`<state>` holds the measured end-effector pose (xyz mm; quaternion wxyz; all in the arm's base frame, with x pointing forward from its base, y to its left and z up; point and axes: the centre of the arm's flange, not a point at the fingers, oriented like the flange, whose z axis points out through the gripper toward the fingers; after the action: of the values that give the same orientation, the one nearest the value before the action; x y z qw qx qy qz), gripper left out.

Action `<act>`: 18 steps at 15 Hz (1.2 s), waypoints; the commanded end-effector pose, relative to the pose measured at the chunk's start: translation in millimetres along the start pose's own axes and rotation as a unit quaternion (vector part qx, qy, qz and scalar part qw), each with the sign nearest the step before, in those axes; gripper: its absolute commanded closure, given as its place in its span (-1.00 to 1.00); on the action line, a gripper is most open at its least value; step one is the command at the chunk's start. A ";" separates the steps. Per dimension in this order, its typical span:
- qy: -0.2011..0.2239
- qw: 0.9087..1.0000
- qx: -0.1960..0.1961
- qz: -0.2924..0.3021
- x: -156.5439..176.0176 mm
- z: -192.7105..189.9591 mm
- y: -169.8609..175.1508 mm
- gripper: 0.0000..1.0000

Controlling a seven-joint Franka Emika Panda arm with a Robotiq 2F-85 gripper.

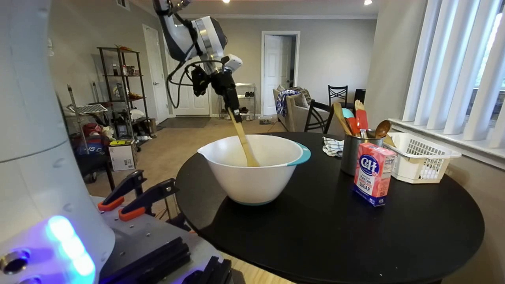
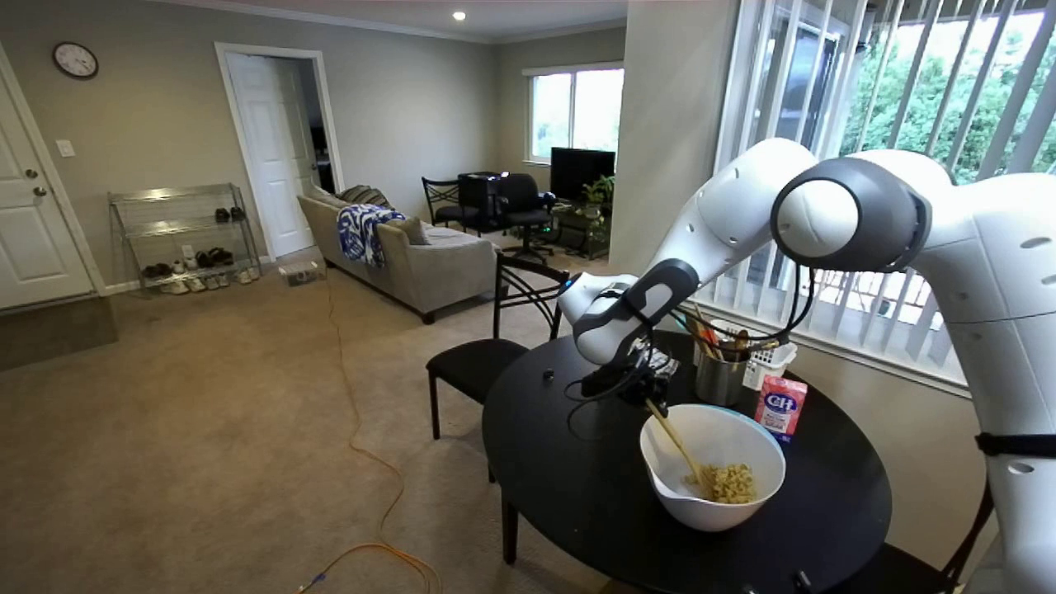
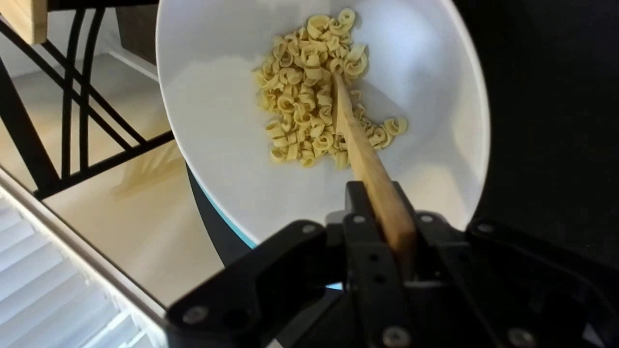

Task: Use the wooden spoon to stir the contents in the white bowl.

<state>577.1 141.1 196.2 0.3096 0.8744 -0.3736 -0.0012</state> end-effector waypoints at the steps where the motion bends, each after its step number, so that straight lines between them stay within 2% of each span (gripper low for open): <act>1: -0.045 0.996 0.032 0.071 10.6 6.9 50.1 0.88; 5: -0.103 0.982 0.050 0.152 26.0 13.7 75.9 0.89; 9: -0.157 0.959 0.073 0.226 35.0 15.8 95.3 0.89; 13: -0.182 0.928 0.106 0.308 38.9 15.5 112.7 0.89; 15: -0.180 0.910 0.116 0.355 36.2 18.1 116.4 0.89; 18: -0.180 0.879 0.117 0.425 28.5 27.7 121.8 0.89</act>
<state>538.1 44.7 246.7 0.1225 0.6936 -0.7098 -0.0064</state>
